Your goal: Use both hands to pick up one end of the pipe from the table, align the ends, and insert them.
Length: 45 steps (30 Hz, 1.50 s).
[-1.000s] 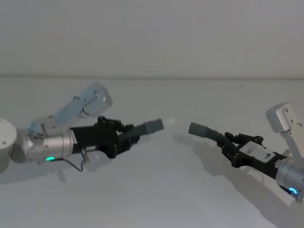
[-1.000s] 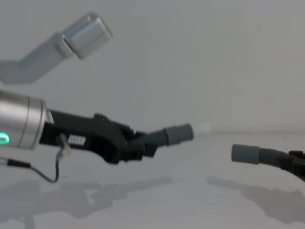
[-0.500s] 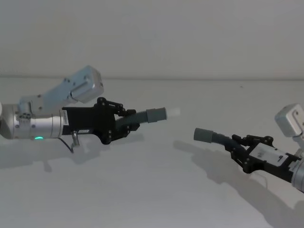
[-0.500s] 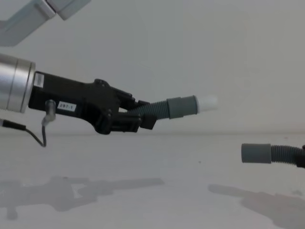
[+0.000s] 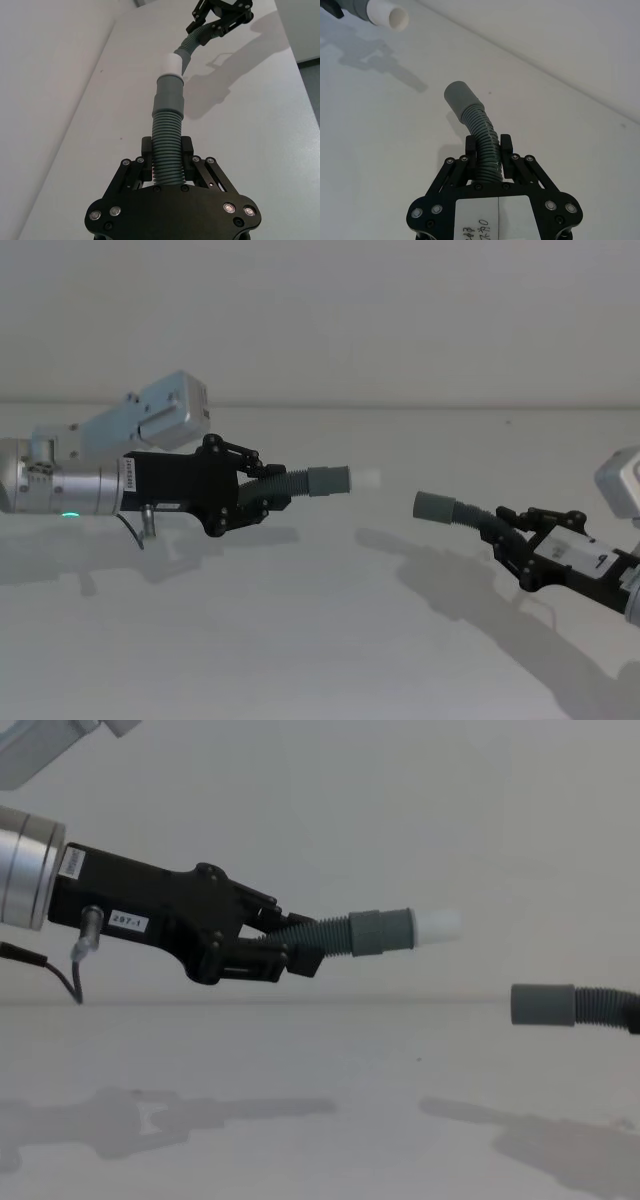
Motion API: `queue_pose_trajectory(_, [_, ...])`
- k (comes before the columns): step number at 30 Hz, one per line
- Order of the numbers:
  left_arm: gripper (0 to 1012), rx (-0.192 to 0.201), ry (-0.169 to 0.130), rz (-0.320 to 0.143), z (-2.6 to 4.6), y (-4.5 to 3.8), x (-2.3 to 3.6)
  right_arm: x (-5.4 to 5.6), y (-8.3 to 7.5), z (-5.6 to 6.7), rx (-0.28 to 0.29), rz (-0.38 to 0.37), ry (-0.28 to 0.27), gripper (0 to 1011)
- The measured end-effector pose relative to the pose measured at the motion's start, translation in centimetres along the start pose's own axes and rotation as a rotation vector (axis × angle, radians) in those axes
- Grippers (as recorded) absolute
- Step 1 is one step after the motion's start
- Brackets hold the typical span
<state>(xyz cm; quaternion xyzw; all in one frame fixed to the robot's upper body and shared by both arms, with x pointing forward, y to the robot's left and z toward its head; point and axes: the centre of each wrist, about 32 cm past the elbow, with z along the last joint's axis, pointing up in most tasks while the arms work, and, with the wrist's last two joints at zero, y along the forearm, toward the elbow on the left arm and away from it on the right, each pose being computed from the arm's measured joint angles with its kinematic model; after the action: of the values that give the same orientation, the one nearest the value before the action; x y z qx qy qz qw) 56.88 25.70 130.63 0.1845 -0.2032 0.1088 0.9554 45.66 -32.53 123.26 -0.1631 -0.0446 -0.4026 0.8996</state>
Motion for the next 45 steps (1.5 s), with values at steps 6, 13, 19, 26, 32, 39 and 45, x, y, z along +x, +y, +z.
queue_pose_trajectory(6, [325,0.000,-0.013,-0.009,0.13,0.14,0.25,0.0,0.0,0.5,0.017,0.006,-0.012,274])
queue_pose_trajectory(13, [325,-0.001,-0.022,-0.015,0.21,0.24,0.40,-0.1,-0.1,1.2,0.035,0.022,-0.031,274])
queue_pose_trajectory(19, [325,-0.001,-0.026,-0.018,0.26,0.28,0.48,-0.2,-0.3,1.8,0.051,0.038,-0.048,274])
queue_pose_trajectory(26, [325,-0.001,-0.030,-0.021,0.29,0.31,0.54,-0.4,-0.5,2.7,0.069,0.057,-0.071,274])
queue_pose_trajectory(32, [325,-0.001,-0.031,-0.022,0.29,0.32,0.56,-0.6,-0.6,3.3,0.081,0.070,-0.089,274])
queue_pose_trajectory(39, [325,-0.001,-0.031,-0.023,0.30,0.34,0.58,-0.8,-0.7,3.9,0.091,0.081,-0.104,274])
queue_pose_trajectory(45, [325,-0.001,-0.032,-0.023,0.32,0.35,0.60,-0.9,-0.8,4.3,0.098,0.088,-0.117,274])
